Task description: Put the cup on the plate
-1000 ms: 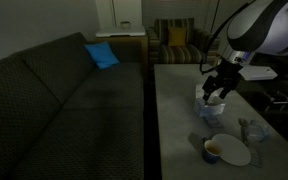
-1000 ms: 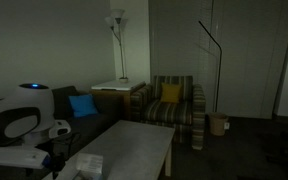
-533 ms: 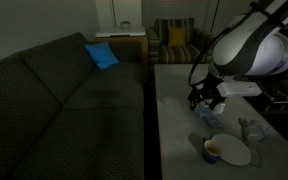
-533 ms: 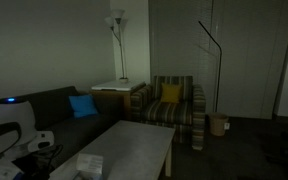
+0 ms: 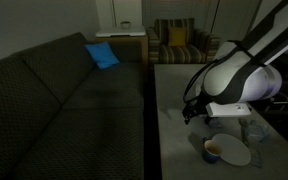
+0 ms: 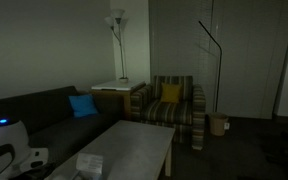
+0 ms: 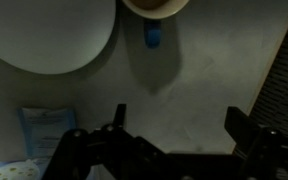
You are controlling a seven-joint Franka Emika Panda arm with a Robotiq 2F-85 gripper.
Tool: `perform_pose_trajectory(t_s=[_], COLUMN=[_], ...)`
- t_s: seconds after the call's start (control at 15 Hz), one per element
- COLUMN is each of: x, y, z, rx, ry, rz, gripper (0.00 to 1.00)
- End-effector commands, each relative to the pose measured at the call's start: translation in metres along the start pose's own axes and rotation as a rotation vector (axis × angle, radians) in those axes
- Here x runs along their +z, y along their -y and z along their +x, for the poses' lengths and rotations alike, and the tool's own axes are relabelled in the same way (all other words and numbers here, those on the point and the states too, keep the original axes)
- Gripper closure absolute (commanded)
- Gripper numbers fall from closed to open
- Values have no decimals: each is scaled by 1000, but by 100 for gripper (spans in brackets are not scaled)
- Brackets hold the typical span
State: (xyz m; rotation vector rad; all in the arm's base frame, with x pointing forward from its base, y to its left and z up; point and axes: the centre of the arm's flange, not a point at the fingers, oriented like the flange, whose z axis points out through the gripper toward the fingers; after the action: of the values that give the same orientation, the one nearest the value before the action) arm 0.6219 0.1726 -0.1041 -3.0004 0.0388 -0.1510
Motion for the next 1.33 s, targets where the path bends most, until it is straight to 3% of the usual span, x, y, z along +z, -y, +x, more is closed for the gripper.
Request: perform_pose_trajectory(t_s=[0.0, 0.33, 1.27], x=[25, 44, 38], y=[-4, -7, -2], z=[10, 5, -15], rx=[0, 12, 127], ry=[4, 65, 265], rz=[-3, -18, -74], gripper=[0, 0, 0])
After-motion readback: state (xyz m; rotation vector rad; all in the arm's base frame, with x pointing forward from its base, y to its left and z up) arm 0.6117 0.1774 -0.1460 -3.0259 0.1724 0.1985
